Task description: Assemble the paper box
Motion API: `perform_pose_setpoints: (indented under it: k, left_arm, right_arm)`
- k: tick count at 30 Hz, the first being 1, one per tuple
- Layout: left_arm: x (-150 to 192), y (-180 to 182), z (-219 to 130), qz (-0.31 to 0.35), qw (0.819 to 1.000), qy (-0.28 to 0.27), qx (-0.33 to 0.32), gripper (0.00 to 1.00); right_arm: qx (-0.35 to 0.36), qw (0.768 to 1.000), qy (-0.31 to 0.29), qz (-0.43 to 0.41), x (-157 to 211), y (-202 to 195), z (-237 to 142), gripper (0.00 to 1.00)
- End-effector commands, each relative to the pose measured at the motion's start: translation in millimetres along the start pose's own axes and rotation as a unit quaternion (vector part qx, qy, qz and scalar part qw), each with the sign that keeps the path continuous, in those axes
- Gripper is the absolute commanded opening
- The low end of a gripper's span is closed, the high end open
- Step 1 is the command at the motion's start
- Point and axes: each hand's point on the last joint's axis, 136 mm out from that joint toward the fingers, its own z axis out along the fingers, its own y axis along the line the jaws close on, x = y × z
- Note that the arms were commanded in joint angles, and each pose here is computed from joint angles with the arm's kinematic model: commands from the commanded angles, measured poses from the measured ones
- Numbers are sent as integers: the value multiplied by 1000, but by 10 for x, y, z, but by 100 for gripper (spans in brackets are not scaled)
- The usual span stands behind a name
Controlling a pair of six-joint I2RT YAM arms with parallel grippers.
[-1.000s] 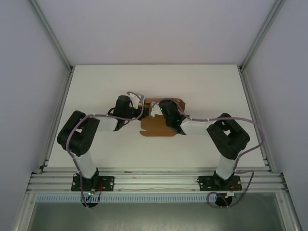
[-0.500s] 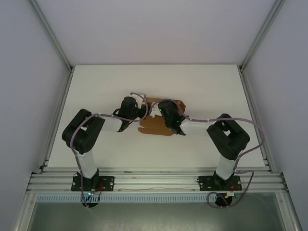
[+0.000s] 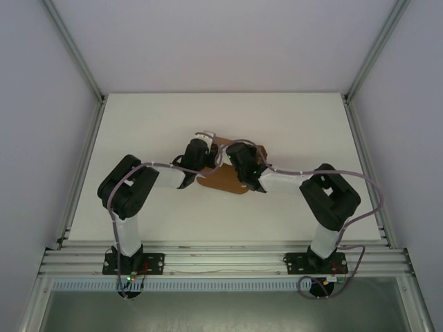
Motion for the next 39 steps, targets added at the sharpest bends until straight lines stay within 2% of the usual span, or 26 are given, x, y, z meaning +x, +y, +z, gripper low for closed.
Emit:
perform_pose_setpoints:
  k: [1,4,7,8,9,10,13,15,17,21,25,33,39]
  left_arm:
    - [68,108,6,21,999,7,-27,0]
    - [69,36,-39,36,999,7,-3,0]
    - [97,-113,-100,59,997,10,43,0]
    - [104,-171,-128,68,996,11,62,0]
    - [117,-224,-159,74,994,11,79,0]
    - [126,-283,-192,79,992,12,97,0]
    - [162,-537,-332,89,980,16,177,0]
    - [181,-667,-418,94,971,20,219,0]
    - [204,-717,-457,100,967,21,233,0]
    - [286,-704,-433,116,967,33,224,0]
    - [324,-724,-405,127,964,46,228,0]
    - [403,-740,-310,135,964,69,220,0]
    - [398,-751,-307,128,964,64,223,0]
  right_arm:
    - [-30,997,-20,68,-14,-114,-197,32]
    - [-61,989,-39,126,72,-216,-361,45]
    - [-129,971,-69,188,136,-220,-598,56]
    - [-159,960,-88,211,131,-226,-702,65]
    - [-172,950,-105,240,120,-280,-772,68]
    - [-186,937,-121,270,112,-321,-828,75]
    - [-225,886,-166,370,67,-520,-918,82]
    - [-269,856,-177,404,39,-580,-931,83]
    - [-310,834,-182,420,-21,-596,-903,82]
    - [-365,817,-156,418,-139,-472,-721,72]
    - [-428,794,-154,404,-280,-296,-648,69]
    - [-477,766,-120,414,-380,-24,-370,64]
    - [-476,773,-70,412,-248,183,-195,59]
